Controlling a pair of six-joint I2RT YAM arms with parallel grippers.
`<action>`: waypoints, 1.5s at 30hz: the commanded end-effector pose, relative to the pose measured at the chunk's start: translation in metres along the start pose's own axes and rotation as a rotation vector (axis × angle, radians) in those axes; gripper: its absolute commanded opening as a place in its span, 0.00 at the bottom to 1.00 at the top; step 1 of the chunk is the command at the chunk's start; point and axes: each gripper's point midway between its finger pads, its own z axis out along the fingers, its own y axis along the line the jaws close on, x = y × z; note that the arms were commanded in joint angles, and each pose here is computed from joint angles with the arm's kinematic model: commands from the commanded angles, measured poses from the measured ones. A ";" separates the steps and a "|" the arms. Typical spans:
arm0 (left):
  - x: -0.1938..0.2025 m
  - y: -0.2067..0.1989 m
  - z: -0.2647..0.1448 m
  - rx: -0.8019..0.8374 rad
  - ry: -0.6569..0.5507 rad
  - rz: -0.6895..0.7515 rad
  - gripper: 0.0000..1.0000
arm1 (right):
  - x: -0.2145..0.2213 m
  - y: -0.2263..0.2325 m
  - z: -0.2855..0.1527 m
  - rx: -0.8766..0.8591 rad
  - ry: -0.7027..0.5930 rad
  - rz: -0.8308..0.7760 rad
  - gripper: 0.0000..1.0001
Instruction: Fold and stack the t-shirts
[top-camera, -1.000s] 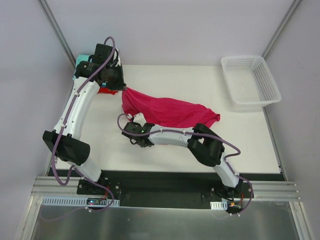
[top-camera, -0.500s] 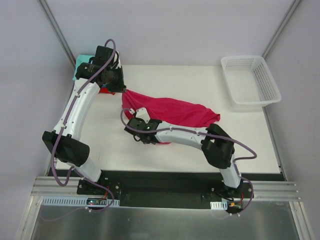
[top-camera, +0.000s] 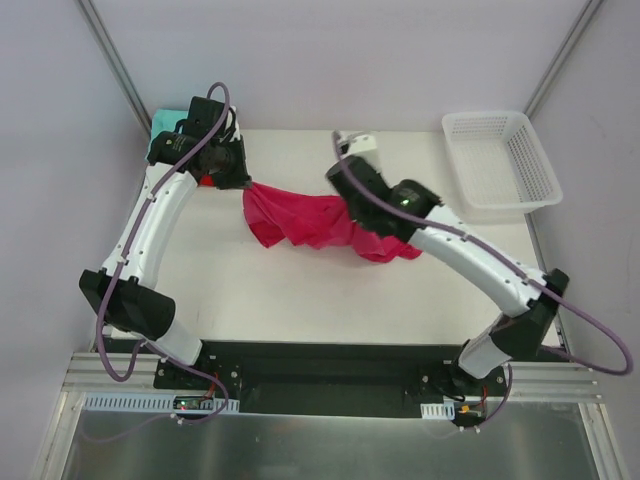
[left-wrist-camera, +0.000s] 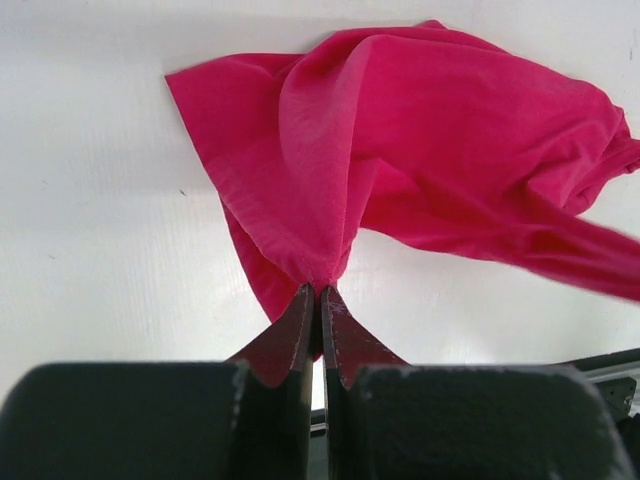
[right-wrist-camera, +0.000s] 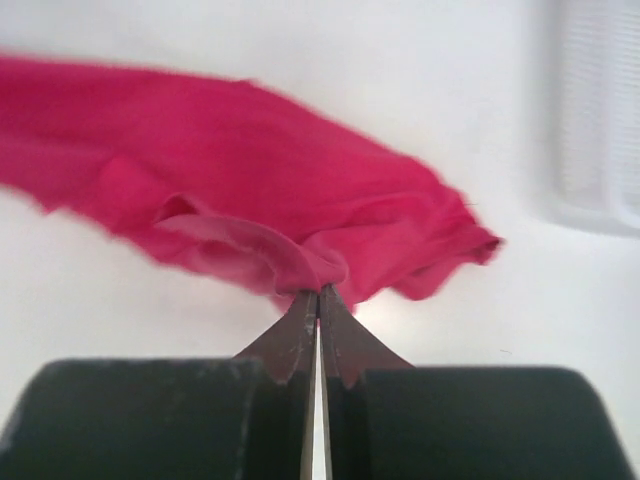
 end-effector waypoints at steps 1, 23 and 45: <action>-0.006 -0.009 -0.022 0.035 -0.067 0.025 0.00 | -0.019 -0.125 -0.020 0.209 -0.031 0.061 0.01; -0.011 -0.010 -0.037 0.031 -0.097 0.016 0.00 | -0.032 -0.288 -0.032 0.360 -0.029 0.268 0.01; -0.082 -0.010 -0.056 -0.018 -0.214 0.023 0.00 | -0.200 -0.179 -0.086 -0.685 -0.505 0.245 0.01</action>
